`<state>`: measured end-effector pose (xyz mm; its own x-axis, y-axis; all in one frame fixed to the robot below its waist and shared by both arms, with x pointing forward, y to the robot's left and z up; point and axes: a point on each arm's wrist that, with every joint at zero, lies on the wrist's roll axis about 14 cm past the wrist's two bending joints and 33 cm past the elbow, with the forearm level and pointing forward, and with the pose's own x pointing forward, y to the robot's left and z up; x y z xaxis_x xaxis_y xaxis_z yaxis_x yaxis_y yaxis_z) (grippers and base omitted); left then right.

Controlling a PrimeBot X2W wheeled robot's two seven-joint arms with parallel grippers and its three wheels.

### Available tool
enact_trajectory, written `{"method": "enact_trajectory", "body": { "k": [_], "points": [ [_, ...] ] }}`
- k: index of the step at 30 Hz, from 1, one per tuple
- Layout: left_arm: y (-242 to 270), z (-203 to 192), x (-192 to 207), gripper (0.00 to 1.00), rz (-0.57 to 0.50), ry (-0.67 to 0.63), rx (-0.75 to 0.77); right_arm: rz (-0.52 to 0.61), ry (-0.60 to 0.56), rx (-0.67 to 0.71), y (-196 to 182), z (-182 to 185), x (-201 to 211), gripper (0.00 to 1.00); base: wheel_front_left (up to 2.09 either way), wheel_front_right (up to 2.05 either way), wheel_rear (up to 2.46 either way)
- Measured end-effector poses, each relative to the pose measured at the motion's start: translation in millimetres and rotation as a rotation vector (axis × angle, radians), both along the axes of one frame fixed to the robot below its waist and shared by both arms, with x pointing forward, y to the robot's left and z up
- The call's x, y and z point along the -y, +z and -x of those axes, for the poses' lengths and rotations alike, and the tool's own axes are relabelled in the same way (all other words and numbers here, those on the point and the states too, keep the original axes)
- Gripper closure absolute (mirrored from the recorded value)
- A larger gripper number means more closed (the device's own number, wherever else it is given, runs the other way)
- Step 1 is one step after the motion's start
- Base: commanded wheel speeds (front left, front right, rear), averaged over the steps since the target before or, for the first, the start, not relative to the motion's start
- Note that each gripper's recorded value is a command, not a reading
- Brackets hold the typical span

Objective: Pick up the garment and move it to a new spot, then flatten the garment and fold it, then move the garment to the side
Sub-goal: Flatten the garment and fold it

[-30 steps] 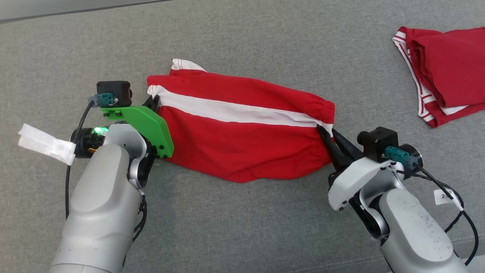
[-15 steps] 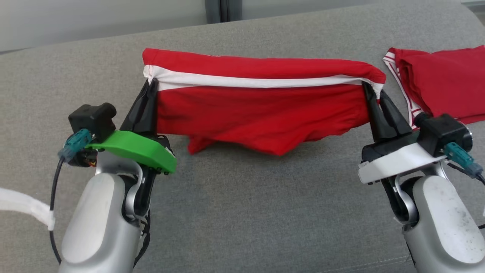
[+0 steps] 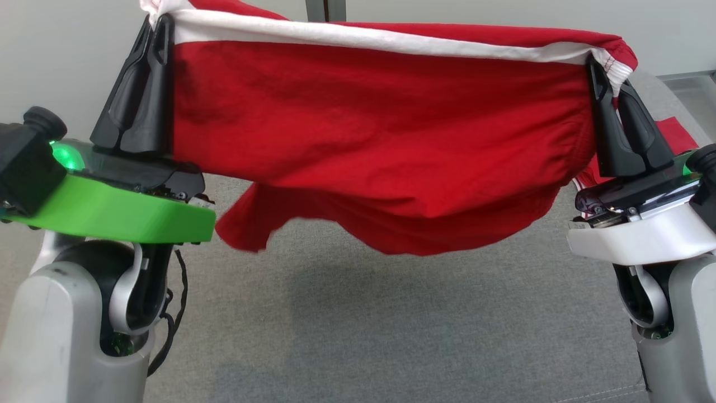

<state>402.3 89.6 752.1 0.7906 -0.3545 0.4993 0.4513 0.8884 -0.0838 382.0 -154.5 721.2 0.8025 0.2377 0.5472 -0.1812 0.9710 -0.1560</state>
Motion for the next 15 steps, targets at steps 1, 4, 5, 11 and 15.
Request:
{"method": "enact_trajectory", "body": {
  "k": [1,4,5,11,15],
  "points": [
    [3.6,2.2,1.4,1.00,-0.005,-0.006,0.000,0.001,-0.003,0.003,2.9,2.7,0.6,1.00,0.00,0.00,0.00],
    [-0.8,-4.1,4.7,1.00,-0.016,-0.019,-0.043,-0.007,0.009,-0.045,-5.0,-1.1,-1.5,1.00,0.00,0.00,0.00],
    [-5.9,-9.1,5.0,1.00,-0.020,-0.019,-0.065,-0.017,0.020,-0.072,-11.1,-5.6,-3.5,1.00,0.00,0.00,0.00],
    [-54.2,-76.6,6.9,1.00,-0.100,0.004,-0.239,0.014,0.049,-0.235,-49.3,-77.1,-13.5,1.00,0.00,0.00,0.00],
    [-42.1,-121.6,1.8,1.00,-0.089,0.051,-0.187,0.027,0.052,-0.161,-26.8,-124.8,-21.9,1.00,0.00,0.00,0.00]
  ]
}}
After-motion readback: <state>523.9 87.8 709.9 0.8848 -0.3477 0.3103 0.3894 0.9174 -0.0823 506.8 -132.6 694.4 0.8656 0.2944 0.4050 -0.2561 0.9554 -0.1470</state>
